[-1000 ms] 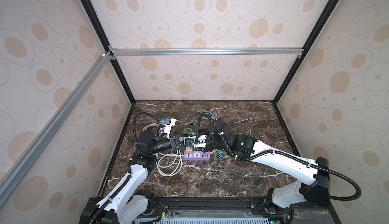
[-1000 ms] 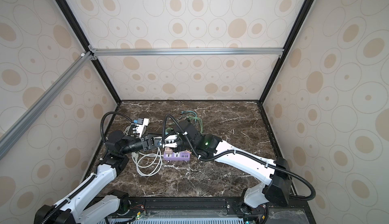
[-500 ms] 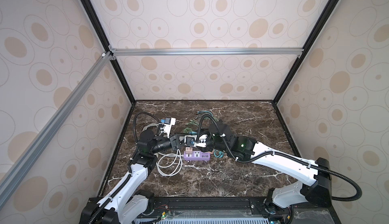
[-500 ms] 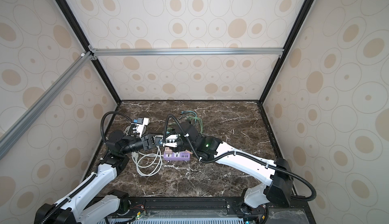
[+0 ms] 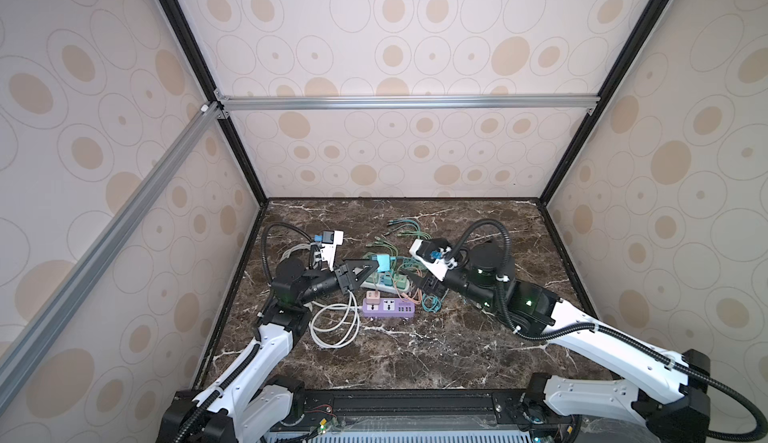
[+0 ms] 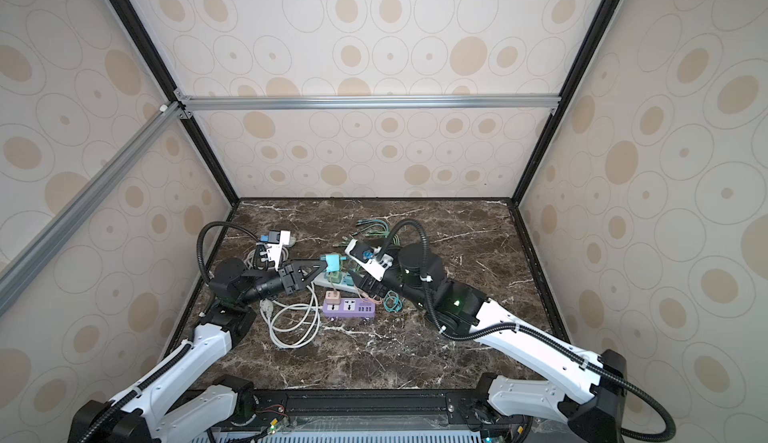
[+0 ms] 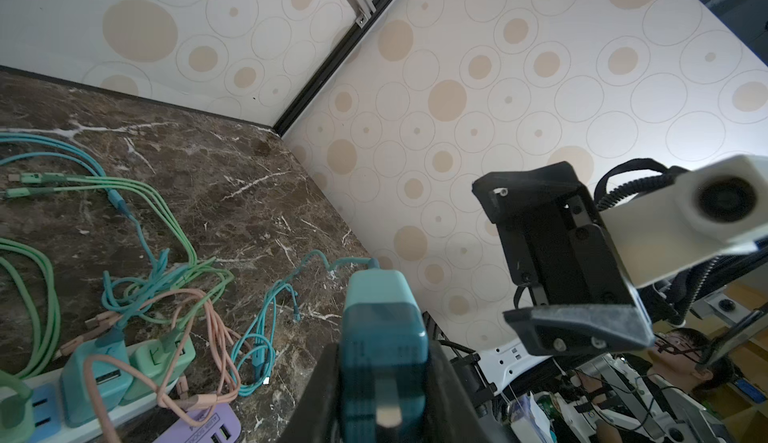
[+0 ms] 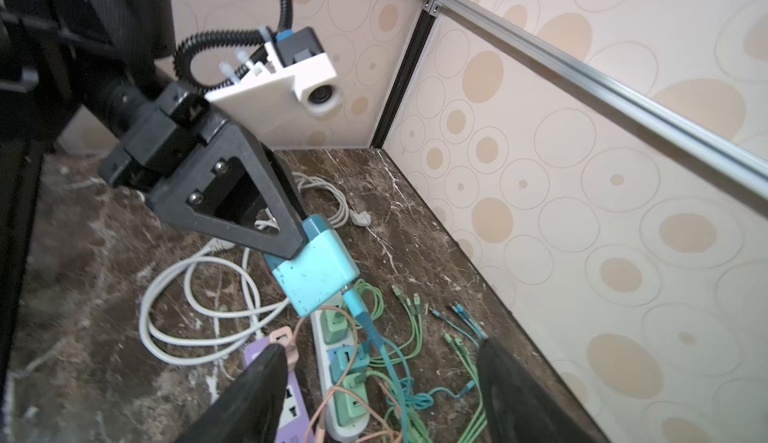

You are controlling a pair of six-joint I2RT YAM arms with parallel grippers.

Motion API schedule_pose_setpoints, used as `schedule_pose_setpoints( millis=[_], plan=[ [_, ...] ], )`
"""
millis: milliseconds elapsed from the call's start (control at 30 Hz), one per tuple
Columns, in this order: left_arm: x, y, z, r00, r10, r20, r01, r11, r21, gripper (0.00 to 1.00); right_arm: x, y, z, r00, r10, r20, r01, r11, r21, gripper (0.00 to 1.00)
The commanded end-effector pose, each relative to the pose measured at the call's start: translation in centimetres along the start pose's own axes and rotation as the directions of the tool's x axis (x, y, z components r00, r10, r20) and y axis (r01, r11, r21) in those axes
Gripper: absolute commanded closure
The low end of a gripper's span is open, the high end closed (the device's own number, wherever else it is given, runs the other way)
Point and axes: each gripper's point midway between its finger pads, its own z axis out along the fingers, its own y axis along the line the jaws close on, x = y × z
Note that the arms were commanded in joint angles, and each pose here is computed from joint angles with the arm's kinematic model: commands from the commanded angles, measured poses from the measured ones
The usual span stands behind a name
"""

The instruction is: Insert the plug

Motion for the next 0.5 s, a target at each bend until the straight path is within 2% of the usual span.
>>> schedule_pose_setpoints(
  millis=[0,100,267,367,467],
  plan=[
    [-2.1,-2.6,-0.4,0.992,0.072,0.106,-0.08,0.994,0.069,0.98,-0.6,0.9,-0.9,0.95,0.311,0.036,-0.304,0.943,-0.132,0.29],
    [-2.9,-3.3,-0.8,0.982,0.106,0.155,-0.118,0.991,0.068,0.99,-0.2,1.3,-1.0,0.89,0.455,0.028,-0.44,0.873,-0.209,0.33],
    [-3.5,-4.6,-1.2,0.967,0.149,0.207,-0.17,0.982,0.087,1.0,0.1,3.0,0.3,0.785,0.62,0.011,-0.582,0.743,-0.329,0.35],
    [-3.6,-5.3,-1.4,0.96,0.153,0.233,-0.183,0.977,0.111,1.0,-0.5,3.6,1.1,0.722,0.691,0.024,-0.624,0.666,-0.408,0.35],
    [-3.6,-5.6,-1.6,0.956,0.146,0.255,-0.185,0.973,0.136,1.0,-1.4,3.9,2.0,0.695,0.719,0.027,-0.627,0.623,-0.468,0.35]
  ],
)
